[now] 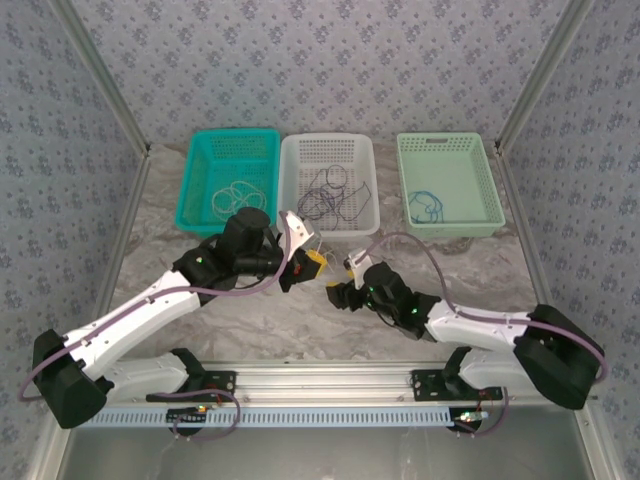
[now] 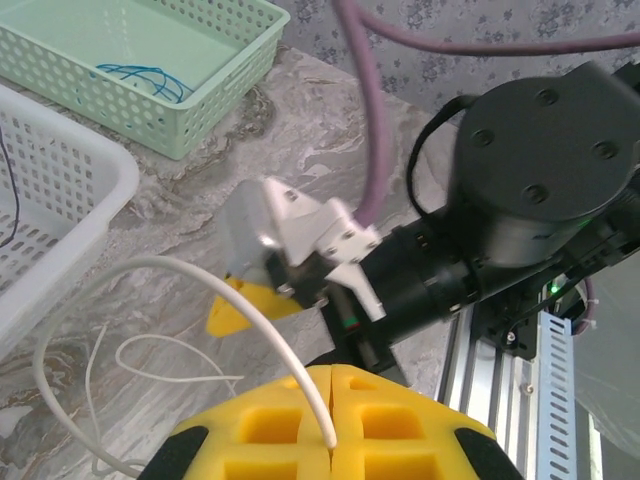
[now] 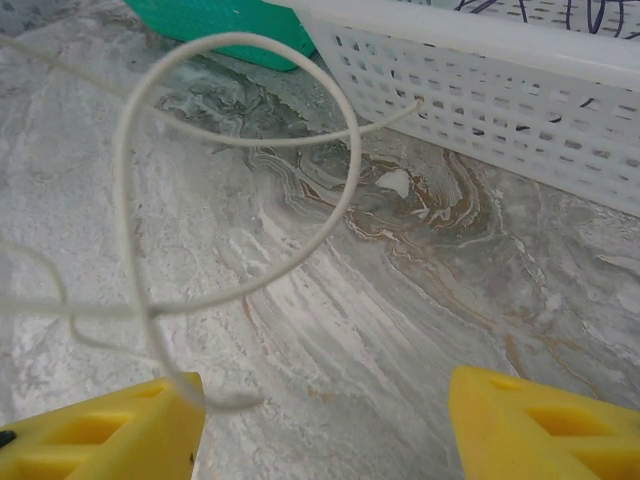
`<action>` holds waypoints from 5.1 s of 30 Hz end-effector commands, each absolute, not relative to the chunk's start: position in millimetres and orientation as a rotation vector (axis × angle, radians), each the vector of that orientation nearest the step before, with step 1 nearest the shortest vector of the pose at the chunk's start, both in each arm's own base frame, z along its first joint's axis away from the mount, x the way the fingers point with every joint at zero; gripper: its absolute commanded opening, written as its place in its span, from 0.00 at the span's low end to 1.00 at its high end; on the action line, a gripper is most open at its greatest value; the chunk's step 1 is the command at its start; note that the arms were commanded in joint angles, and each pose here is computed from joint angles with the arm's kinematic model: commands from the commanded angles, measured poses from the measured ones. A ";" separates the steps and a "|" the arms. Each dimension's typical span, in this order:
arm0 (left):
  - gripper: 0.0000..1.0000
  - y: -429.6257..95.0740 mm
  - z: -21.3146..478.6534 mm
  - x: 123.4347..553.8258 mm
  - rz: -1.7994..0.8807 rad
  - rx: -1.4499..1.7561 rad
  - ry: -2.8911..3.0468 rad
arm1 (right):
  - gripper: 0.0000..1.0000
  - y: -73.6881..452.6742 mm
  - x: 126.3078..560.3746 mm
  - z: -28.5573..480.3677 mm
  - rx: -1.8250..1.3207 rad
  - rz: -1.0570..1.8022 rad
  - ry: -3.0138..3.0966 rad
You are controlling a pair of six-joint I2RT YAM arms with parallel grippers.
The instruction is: Untangle the cables
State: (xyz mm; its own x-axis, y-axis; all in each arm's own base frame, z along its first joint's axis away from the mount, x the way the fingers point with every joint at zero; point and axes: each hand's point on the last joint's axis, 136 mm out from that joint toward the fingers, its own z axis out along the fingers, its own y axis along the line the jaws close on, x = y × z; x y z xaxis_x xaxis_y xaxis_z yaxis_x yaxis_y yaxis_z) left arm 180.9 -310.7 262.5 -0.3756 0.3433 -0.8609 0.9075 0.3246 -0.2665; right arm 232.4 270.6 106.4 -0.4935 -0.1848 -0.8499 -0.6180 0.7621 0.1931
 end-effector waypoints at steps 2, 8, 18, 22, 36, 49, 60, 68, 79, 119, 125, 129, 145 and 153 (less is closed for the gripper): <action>0.01 -316.5 290.4 181.0 -1.068 1.082 1.801 | 0.66 288.3 250.1 137.0 -0.564 0.636 1.933; 0.01 -312.4 288.1 182.9 -1.052 1.073 1.805 | 0.31 301.9 249.7 139.0 -0.603 0.687 1.940; 0.01 -285.1 268.5 196.6 -0.896 1.082 1.828 | 0.00 291.8 220.6 147.3 -0.655 0.891 2.100; 0.01 -284.6 251.8 197.4 -0.863 1.122 1.845 | 0.00 288.4 213.1 167.0 -0.624 1.091 2.121; 0.01 -267.9 200.9 219.7 -0.504 1.170 1.933 | 0.00 288.3 199.8 199.8 -0.549 1.587 2.172; 0.00 -242.0 209.5 254.6 -0.205 1.003 1.932 | 0.00 254.9 194.8 189.8 -0.489 1.531 2.260; 0.00 -213.0 187.2 289.4 0.253 0.933 1.963 | 0.00 260.8 180.5 235.5 -0.549 1.701 2.119; 0.00 -171.8 207.1 313.8 0.697 0.844 1.926 | 0.03 243.2 165.0 263.8 -0.592 1.731 2.029; 0.00 -133.4 257.1 350.5 0.852 0.623 1.903 | 0.03 241.0 155.6 280.7 -0.673 1.715 1.956; 0.00 -30.8 383.0 481.6 0.223 0.218 1.631 | 0.00 473.4 381.4 215.8 -0.788 1.399 2.021; 0.00 -39.7 341.1 499.0 0.076 0.233 1.705 | 0.00 487.2 431.3 175.2 -0.627 1.306 2.127; 0.00 -52.2 315.0 505.0 -0.038 0.255 1.732 | 0.00 484.6 456.5 153.6 -0.512 1.218 2.172; 0.00 -72.4 294.1 514.0 -0.202 0.277 1.782 | 0.10 490.0 461.2 119.4 -0.481 1.056 2.335; 0.05 -58.3 226.5 529.2 -0.255 0.172 1.950 | 0.86 489.5 452.8 129.8 -0.496 1.040 2.350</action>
